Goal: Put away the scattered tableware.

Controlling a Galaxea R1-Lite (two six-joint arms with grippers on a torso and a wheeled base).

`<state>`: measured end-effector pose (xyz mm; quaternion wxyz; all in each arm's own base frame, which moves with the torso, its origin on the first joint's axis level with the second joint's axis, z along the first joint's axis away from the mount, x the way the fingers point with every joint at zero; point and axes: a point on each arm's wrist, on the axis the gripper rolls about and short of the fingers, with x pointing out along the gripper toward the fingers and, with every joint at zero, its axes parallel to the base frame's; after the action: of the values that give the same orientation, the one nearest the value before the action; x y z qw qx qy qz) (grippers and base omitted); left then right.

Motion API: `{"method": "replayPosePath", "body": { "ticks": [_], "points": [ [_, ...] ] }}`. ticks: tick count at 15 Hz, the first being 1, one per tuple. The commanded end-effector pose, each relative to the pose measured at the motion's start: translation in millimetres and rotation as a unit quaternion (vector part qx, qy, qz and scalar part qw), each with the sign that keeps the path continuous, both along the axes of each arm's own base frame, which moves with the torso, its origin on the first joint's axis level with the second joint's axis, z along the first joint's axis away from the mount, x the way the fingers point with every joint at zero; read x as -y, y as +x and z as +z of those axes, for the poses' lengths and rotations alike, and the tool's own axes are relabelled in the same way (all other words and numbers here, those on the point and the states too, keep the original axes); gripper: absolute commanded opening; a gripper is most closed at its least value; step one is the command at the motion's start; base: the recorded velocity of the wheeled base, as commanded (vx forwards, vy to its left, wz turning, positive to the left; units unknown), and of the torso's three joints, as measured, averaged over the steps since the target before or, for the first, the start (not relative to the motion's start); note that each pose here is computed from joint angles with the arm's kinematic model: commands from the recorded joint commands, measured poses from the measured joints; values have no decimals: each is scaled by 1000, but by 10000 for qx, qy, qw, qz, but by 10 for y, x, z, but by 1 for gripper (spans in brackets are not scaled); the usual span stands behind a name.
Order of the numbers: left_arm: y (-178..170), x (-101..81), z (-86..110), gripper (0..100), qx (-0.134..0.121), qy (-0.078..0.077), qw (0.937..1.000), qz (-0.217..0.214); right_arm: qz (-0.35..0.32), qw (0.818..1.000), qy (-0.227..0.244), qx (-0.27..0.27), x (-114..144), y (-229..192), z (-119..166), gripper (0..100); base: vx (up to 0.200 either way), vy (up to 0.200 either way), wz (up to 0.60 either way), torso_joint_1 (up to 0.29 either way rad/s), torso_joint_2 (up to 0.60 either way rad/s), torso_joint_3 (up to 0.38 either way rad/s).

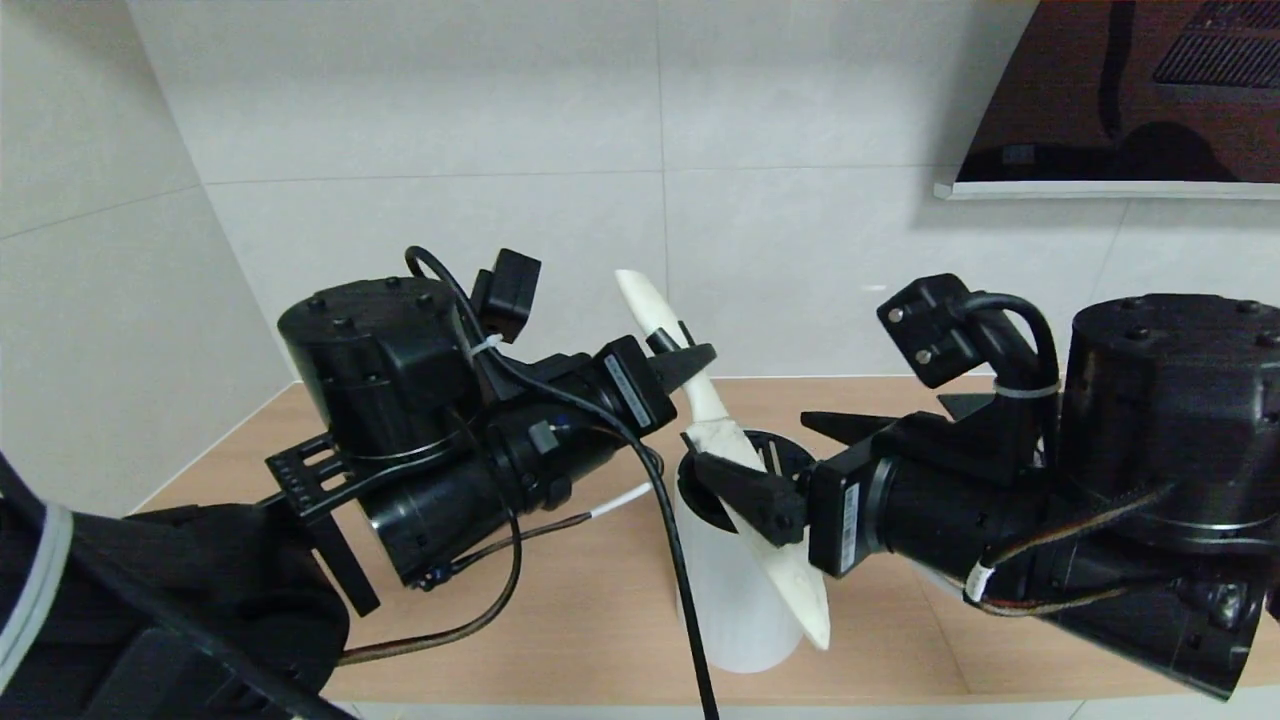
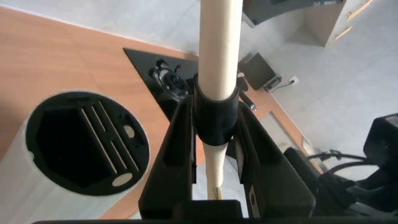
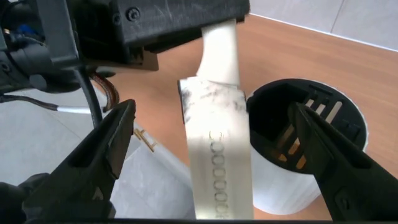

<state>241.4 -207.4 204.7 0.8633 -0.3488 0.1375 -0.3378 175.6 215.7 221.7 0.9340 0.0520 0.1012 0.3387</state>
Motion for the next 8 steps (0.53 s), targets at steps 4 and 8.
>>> {"method": "replayPosePath", "body": {
  "ticks": [4, 8],
  "points": [
    [85, -16, 668, 0, 785, 383, 9841, 1549, -707, 9963, 352, 333, 419, 164, 280, 100, 0, 0, 0, 0, 0, 0],
    [80, 96, 744, 0, 1483, 1327, 9550, 2199, -1004, 9940, 303, 315, 522, 282, 256, 100, 0, 0, 0, 0, 0, 0]
  ]
}}
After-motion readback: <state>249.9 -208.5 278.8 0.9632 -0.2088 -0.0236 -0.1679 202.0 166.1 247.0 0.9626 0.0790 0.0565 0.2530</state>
